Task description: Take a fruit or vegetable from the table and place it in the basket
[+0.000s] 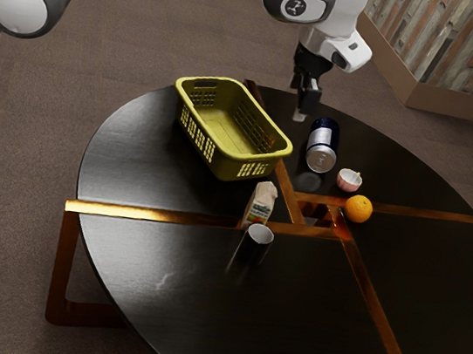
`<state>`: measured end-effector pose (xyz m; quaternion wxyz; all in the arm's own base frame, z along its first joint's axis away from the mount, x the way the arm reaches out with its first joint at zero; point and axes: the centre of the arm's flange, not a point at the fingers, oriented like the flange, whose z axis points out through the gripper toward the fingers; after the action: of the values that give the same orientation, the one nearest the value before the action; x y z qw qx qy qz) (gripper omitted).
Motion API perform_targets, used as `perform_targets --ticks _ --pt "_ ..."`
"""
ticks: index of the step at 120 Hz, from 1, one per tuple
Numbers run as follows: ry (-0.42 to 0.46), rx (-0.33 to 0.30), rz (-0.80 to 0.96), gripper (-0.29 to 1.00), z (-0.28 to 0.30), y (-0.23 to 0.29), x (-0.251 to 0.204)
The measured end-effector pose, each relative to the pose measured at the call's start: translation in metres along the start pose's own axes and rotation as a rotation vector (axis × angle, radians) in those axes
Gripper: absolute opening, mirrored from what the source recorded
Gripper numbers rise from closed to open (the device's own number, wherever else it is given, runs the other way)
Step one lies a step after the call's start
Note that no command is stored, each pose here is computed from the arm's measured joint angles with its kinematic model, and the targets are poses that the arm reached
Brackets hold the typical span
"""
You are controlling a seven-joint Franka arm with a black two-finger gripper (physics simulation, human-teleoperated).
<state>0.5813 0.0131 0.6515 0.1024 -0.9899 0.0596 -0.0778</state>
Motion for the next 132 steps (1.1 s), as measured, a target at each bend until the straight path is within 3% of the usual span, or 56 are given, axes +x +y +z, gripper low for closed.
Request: perform_targets --ticks 13,32,49,65,75,85,100,132 --pt "0.063 0.003 0.032 0.7 -0.031 0.015 0.004" --pt "0.08 -0.01 0.137 0.7 -0.04 0.071 0.01" --pt "-0.025 -0.042 0.177 0.7 0.002 0.095 0.019" --pt "-0.058 -0.053 0.155 0.7 0.002 0.096 0.015" --pt "-0.062 -0.008 0.178 0.7 -0.002 0.113 0.019" --pt "-0.028 0.013 0.125 0.7 -0.008 0.083 0.059" --pt "-0.036 -0.035 0.055 0.7 0.022 0.026 0.098" --pt "-0.022 -0.129 0.056 0.7 0.07 0.005 0.131"
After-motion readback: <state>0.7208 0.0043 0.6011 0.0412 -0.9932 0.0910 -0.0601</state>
